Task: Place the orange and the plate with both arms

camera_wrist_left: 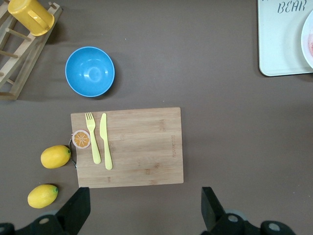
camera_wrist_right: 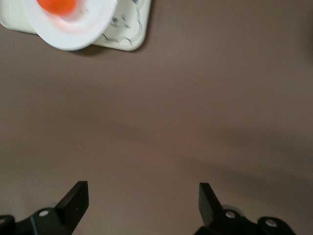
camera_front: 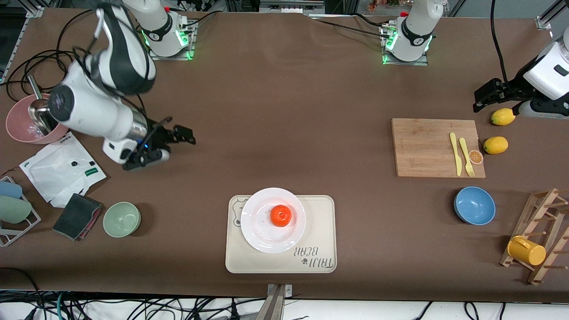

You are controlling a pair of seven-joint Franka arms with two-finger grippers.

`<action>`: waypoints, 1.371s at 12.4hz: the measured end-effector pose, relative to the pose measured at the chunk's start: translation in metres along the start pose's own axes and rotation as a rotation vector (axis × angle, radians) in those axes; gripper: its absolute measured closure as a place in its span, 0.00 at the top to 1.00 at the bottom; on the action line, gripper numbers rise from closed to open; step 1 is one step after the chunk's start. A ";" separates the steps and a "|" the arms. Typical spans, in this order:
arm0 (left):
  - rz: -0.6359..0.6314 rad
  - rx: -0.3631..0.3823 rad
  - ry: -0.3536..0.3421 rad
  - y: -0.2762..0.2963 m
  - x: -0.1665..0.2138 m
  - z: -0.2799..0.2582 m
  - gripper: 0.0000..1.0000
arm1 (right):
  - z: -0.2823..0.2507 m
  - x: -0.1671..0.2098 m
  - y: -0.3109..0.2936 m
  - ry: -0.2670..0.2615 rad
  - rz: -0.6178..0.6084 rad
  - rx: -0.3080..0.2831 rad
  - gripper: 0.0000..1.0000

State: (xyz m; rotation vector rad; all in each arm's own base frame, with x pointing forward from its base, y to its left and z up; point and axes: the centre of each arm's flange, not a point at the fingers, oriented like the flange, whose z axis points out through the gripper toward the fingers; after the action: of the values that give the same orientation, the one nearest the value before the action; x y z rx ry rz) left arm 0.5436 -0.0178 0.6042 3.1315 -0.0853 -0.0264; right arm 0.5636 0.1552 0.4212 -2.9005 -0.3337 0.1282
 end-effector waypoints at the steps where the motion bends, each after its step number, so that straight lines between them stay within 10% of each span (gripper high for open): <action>1: 0.000 0.000 0.000 0.000 0.000 0.000 1.00 | -0.021 -0.014 -0.002 -0.012 0.005 -0.048 1.00; 7: 0.000 0.000 0.000 0.000 0.000 0.000 1.00 | -0.118 -0.035 0.019 0.001 0.028 -0.199 1.00; 17: 0.003 0.000 0.000 0.002 0.000 0.000 1.00 | -0.165 -0.038 0.072 -0.016 0.149 -0.150 1.00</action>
State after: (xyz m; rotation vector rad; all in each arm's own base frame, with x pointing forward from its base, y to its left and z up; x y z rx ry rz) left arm 0.5436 -0.0193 0.6042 3.1315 -0.0896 -0.0262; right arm 0.5608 0.0436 0.5676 -3.0731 -0.1346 0.1561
